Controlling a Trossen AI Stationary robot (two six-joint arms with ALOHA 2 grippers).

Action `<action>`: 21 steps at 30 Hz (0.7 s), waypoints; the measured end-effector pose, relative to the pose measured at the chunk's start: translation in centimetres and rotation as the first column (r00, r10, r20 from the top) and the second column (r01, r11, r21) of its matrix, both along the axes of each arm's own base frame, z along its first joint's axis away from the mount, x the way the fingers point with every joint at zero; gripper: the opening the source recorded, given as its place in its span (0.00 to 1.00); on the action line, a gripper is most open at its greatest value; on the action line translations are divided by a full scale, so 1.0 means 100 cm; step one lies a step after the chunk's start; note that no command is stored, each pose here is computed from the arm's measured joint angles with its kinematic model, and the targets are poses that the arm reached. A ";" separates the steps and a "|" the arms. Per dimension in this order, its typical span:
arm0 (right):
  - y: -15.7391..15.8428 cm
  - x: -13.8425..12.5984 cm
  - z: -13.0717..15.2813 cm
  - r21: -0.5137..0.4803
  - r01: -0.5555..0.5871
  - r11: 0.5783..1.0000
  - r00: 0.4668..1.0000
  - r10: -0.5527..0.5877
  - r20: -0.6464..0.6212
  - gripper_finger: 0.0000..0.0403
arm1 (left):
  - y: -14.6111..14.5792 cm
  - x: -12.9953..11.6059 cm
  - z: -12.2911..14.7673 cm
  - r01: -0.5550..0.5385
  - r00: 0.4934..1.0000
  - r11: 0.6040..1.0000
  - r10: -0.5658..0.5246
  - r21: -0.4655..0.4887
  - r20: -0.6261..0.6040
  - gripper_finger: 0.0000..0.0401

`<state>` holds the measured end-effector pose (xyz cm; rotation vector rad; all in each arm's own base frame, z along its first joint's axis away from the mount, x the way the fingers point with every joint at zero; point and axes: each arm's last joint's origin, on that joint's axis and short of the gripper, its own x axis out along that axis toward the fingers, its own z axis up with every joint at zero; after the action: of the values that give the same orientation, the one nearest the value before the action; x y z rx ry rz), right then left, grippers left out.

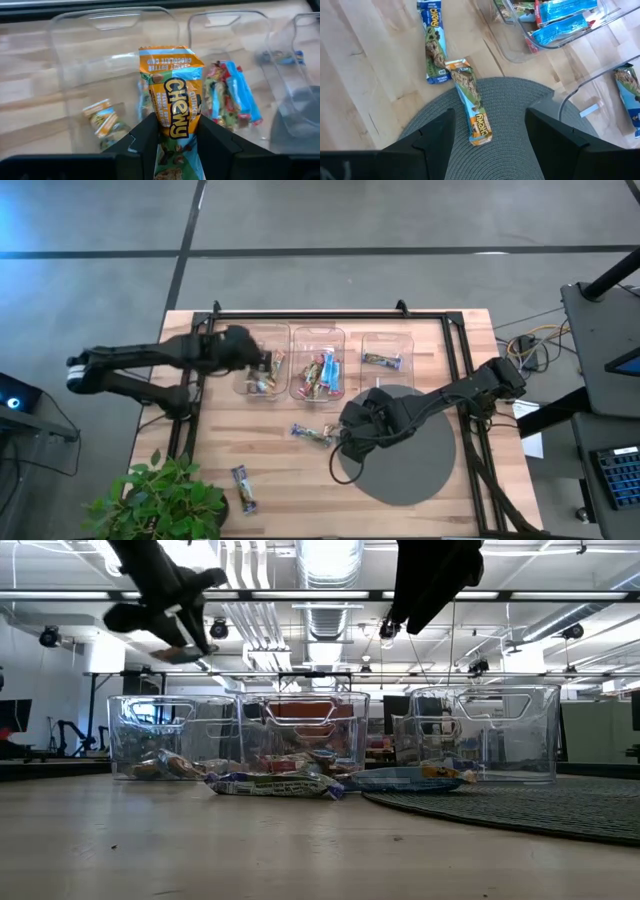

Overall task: Pick and place Granola Bars by type
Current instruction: Put the yellow granola bar into the left transparent bin

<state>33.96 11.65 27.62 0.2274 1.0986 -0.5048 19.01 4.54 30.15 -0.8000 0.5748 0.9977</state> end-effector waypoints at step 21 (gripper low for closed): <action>-0.001 0.000 0.000 -0.002 -0.005 1.000 1.000 0.005 -0.004 0.57 | 0.030 0.012 -0.028 0.070 0.997 0.997 -0.071 -0.009 -0.041 0.35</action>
<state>34.00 11.51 27.62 0.2222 1.1025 -0.5020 20.24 7.52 27.30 -0.7626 0.6384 0.9492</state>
